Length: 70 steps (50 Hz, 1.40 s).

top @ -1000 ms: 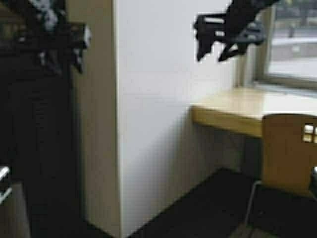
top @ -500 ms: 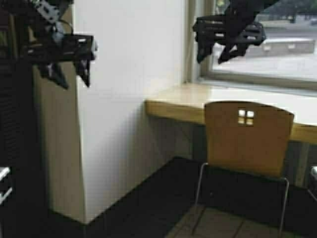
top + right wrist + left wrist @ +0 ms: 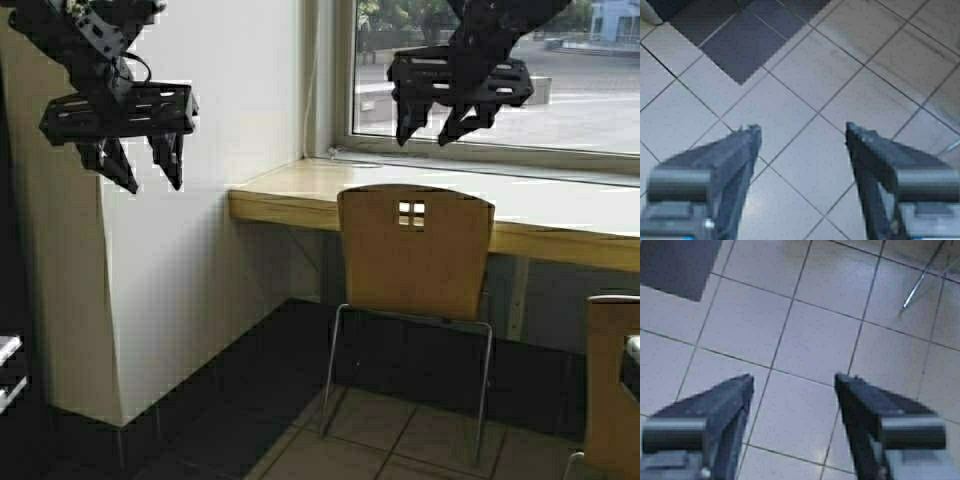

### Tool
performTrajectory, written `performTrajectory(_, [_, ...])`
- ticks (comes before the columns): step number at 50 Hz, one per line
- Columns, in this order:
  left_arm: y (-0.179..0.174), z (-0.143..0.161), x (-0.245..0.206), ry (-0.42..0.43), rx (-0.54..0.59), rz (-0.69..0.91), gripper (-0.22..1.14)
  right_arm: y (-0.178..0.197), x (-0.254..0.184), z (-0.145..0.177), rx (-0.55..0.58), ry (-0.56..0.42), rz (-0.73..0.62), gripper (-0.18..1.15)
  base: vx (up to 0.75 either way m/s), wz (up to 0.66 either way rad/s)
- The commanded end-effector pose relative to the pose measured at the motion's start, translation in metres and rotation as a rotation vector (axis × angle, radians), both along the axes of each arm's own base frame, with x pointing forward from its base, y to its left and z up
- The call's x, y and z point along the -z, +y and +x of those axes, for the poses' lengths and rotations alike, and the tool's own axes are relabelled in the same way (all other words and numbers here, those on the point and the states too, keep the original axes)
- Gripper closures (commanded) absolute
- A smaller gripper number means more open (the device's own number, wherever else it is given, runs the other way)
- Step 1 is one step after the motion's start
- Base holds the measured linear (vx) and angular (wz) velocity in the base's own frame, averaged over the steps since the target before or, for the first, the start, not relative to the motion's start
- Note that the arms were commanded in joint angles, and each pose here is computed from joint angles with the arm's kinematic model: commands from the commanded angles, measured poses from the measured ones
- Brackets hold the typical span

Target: Push the chairs under the table

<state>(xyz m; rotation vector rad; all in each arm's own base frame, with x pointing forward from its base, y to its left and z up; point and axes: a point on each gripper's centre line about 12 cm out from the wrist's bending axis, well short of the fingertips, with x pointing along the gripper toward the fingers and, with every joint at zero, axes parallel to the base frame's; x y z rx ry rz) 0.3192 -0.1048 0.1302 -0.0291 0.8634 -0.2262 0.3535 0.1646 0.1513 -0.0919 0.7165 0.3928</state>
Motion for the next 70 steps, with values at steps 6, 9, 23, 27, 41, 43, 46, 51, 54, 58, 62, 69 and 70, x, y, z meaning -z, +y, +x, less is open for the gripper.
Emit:
performTrajectory(6, [-0.002,0.006,-0.011,-0.037,0.008,-0.005,0.06,0.0,0.0,0.003,0.005,0.009,-0.001,0.09,-0.27,-0.31])
performTrajectory(9, [0.0,0.006,-0.01,-0.033,-0.003,-0.007,0.06,0.001,0.001,0.002,0.002,0.024,-0.006,0.09,-0.24,-0.31])
performTrajectory(23, [0.003,0.004,-0.021,-0.047,-0.018,-0.02,0.06,0.0,0.0,-0.006,-0.003,0.073,-0.025,0.09,-0.17,-0.33])
performTrajectory(27, [0.004,0.003,-0.027,-0.063,-0.018,-0.025,0.06,-0.001,-0.002,-0.008,-0.003,0.069,-0.023,0.09,-0.15,-0.41])
performTrajectory(41, [0.005,0.001,-0.024,-0.053,-0.018,-0.022,0.06,-0.001,0.001,-0.008,0.01,0.09,-0.014,0.09,-0.14,-0.46])
performTrajectory(43, [0.005,0.001,-0.023,-0.051,-0.017,-0.02,0.06,0.0,0.002,-0.009,0.012,0.095,-0.01,0.09,-0.14,-0.42])
performTrajectory(46, [0.004,0.001,-0.021,-0.046,-0.017,-0.018,0.06,0.002,0.006,-0.01,0.014,0.107,-0.006,0.09,-0.13,-0.4])
performTrajectory(51, [0.004,0.002,-0.02,-0.04,-0.021,-0.021,0.06,0.002,0.016,-0.011,0.023,0.139,-0.007,0.09,-0.1,-0.34])
performTrajectory(54, [0.004,0.003,-0.019,-0.038,-0.023,-0.023,0.06,0.002,0.022,-0.011,0.034,0.162,-0.004,0.09,-0.08,-0.32])
performTrajectory(58, [0.004,0.002,-0.019,-0.035,-0.028,-0.027,0.06,0.003,0.027,-0.011,0.047,0.182,0.004,0.09,-0.07,-0.3])
performTrajectory(62, [0.004,0.002,-0.019,-0.031,-0.032,-0.03,0.06,0.003,0.033,-0.011,0.063,0.205,0.014,0.09,-0.04,-0.29])
performTrajectory(69, [0.004,0.002,-0.009,0.008,-0.063,-0.048,0.06,0.003,0.048,-0.012,0.109,0.251,0.042,0.09,0.0,-0.21])
performTrajectory(70, [0.004,0.002,-0.007,0.017,-0.078,-0.061,0.06,0.003,0.051,-0.012,0.128,0.262,0.059,0.09,0.03,-0.13])
